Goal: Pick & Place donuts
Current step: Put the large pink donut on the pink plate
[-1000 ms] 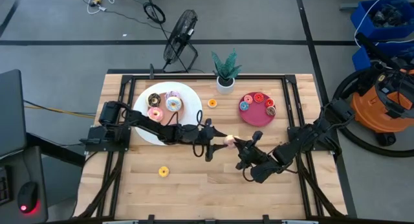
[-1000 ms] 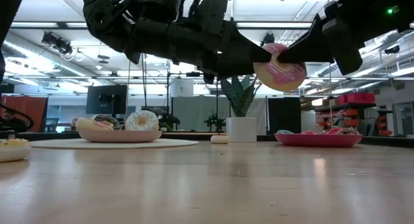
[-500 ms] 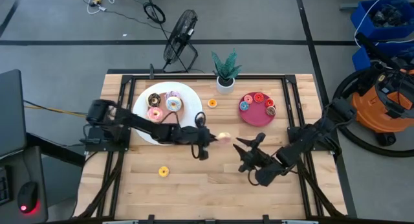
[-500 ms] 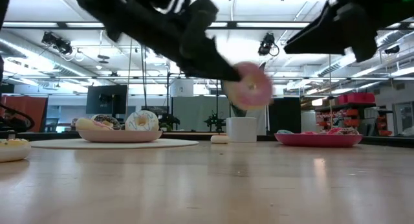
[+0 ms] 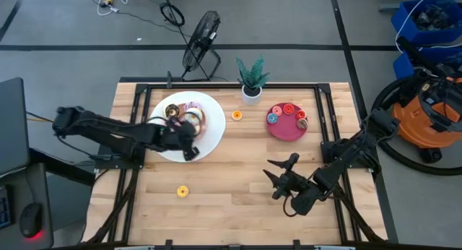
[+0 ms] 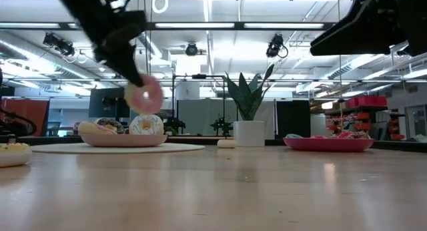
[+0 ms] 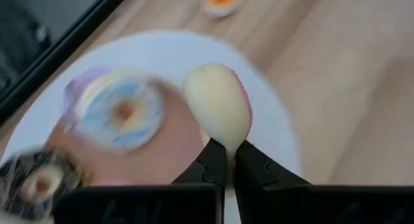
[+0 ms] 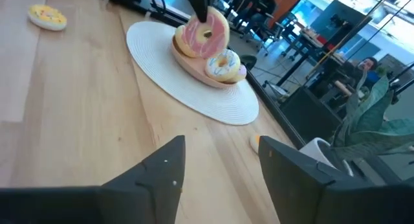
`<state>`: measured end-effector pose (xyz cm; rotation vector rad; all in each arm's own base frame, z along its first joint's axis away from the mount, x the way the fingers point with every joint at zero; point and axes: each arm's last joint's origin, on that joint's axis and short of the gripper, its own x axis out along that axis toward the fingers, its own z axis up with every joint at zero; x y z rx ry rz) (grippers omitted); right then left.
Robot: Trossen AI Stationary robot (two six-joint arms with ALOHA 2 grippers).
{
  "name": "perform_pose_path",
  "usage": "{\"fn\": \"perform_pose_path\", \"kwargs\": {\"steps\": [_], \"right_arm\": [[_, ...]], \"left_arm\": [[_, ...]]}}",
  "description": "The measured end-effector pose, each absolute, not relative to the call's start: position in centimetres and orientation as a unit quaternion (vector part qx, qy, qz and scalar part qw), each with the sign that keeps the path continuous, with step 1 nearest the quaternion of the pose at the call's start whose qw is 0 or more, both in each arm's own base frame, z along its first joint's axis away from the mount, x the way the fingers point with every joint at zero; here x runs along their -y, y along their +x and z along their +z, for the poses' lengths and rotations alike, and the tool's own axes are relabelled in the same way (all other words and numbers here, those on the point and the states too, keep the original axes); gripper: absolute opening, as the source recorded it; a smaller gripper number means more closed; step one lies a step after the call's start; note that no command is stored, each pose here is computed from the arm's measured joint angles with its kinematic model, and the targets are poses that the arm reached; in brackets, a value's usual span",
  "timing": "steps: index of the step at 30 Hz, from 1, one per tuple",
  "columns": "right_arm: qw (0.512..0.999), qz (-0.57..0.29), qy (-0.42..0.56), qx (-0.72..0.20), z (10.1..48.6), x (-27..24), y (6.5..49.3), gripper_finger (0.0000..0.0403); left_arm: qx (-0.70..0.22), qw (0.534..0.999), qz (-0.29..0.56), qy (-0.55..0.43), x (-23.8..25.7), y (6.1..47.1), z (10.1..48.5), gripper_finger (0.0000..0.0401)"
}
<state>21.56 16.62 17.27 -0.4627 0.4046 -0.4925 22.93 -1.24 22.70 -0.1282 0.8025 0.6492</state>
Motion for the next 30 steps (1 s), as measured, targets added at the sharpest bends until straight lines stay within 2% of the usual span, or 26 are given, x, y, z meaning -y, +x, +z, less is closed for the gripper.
{"fn": "perform_pose_path", "kwargs": {"steps": [5,8,14,21,30], "right_arm": [[0.924,-0.236,-0.226,-0.201,17.2,-16.6,21.5,0.0192],[0.924,-0.234,-0.228,-0.2,17.3,-16.7,21.6,0.0187],[0.923,-0.233,-0.231,-0.199,17.3,-16.7,21.7,0.018],[0.923,-0.232,-0.235,-0.198,17.4,-16.7,21.7,0.0178],[0.923,-0.232,-0.234,-0.198,17.4,-16.7,21.8,0.0178]], "left_arm": [[-0.356,0.861,0.349,-0.104,-0.7,19.4,21.0,0.0014],[-0.352,0.866,0.339,-0.106,-1.7,18.4,19.5,0.0014],[-0.33,0.894,0.291,-0.085,-3.8,18.1,17.3,0.0016],[-0.341,0.895,0.288,-0.024,-5.3,17.9,17.2,0.002],[-0.358,0.903,0.237,0.002,-5.8,17.8,17.1,0.0063]]}}
